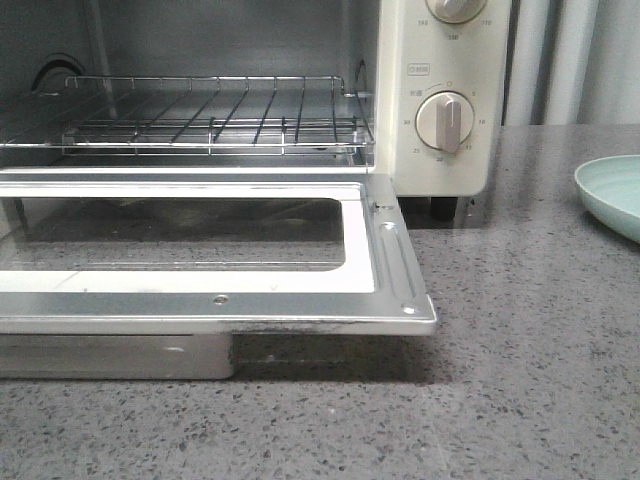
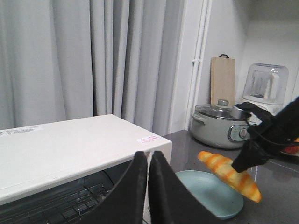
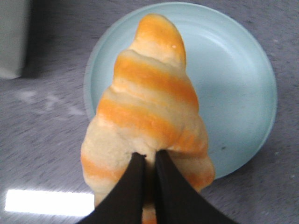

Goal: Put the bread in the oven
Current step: 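Lift the bread roll with the right gripper and carry it toward the open oven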

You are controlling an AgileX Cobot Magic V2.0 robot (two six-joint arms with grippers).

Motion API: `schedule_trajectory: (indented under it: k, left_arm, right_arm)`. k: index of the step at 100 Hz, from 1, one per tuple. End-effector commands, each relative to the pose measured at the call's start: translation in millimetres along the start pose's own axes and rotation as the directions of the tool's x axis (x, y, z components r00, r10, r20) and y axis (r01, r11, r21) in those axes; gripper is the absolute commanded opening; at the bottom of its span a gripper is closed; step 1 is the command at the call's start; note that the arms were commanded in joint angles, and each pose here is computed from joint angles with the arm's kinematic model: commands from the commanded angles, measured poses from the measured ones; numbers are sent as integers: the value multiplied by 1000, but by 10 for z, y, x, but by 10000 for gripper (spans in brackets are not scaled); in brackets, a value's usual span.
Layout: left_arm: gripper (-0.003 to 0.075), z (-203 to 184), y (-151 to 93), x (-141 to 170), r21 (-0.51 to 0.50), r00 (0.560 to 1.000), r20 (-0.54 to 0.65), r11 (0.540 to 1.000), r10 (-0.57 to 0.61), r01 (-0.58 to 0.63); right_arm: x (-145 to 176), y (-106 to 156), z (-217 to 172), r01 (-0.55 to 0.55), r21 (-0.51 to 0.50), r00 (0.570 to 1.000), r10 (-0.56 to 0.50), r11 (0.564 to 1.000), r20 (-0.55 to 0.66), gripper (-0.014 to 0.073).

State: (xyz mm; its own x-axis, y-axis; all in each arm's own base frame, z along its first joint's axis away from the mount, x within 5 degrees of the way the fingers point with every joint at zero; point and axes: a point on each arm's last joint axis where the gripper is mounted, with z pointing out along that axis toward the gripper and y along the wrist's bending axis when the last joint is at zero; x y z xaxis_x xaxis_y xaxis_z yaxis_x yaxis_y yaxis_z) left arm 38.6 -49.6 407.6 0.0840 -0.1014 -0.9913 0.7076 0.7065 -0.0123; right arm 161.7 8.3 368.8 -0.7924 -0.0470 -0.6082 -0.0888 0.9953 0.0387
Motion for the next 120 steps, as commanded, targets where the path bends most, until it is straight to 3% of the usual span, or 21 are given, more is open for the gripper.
schedule_trajectory:
  k: [1, 17, 35, 80, 101, 120]
  left_arm:
    - [-21, -12, 31, -159, -38, 996, 93, 999, -13, 17]
    - [-21, -13, 37, -166, -45, 995, 100, 999, -11, 16]
    - [-21, -13, 38, -167, -46, 995, 102, 999, -11, 16]
    - [-21, -14, 40, -173, -48, 994, 109, 999, -17, 22]
    - [-21, -14, 40, -176, -47, 993, 112, 999, -23, 28]
    - [-21, -14, 40, -176, -47, 993, 112, 999, -23, 28]
  right_arm:
    - [58, 90, -264, 53, -69, 996, -47, 996, 82, -69]
    - [193, 217, -481, 146, -121, 981, -127, 982, 147, -68]
    - [308, 334, -550, 219, -201, 973, -199, 955, 116, -66]
    - [276, 549, -520, 350, -306, 936, -316, 885, 158, -55]
    - [135, 837, -460, 455, -391, 891, -406, 800, 205, -55]
    - [-77, 1240, -372, 570, -423, 821, -507, 704, 263, -55]
